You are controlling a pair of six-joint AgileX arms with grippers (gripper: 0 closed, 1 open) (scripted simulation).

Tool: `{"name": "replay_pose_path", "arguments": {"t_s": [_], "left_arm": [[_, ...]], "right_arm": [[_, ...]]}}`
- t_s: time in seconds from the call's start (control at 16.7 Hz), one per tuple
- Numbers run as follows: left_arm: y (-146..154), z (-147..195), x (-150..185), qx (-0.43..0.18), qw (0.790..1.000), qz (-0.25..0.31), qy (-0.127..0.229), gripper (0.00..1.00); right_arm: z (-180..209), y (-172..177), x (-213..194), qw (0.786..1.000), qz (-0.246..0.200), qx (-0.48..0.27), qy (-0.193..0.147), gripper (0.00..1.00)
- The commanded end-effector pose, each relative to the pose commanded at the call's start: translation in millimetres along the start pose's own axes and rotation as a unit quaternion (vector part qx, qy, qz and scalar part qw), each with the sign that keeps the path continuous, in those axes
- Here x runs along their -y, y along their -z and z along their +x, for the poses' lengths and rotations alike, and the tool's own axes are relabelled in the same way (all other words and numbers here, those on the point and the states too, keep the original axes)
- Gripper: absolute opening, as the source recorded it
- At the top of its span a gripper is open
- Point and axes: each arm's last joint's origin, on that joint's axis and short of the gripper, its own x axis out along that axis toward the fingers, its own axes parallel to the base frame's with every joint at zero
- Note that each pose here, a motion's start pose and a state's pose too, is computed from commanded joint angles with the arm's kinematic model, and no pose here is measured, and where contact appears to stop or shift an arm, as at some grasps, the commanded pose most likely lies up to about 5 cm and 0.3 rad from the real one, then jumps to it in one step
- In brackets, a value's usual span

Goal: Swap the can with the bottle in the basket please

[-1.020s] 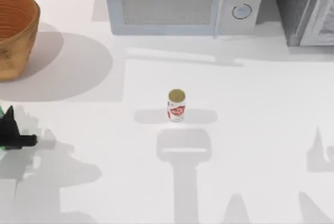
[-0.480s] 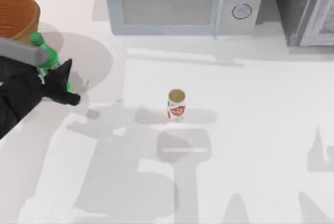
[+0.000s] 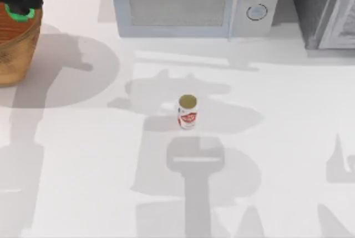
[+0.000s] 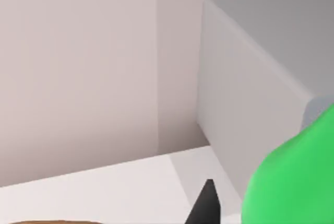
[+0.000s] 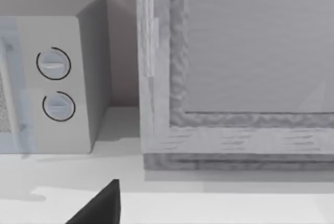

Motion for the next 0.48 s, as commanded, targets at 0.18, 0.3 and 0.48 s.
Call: {"name": "replay_pose_path", "arguments": {"t_s": [0.18, 0.3, 0.48], "left_arm": [[-35, -14, -40, -0.015, 0.998, -0.012, -0.061, 0.0], [-50, -26, -62, -0.027, 0.995, -0.022, -0.098, 0.0], [-61, -38, -82, -0.04, 0.99, -0.032, -0.132, 0.0]], "right_arm": [[0, 0, 0, 1.0, 0.0, 0.0, 0.0, 1.0], [0, 0, 0, 1.0, 0.0, 0.0, 0.0, 1.0], [0, 0, 0, 1.0, 0.0, 0.0, 0.0, 1.0]]}}
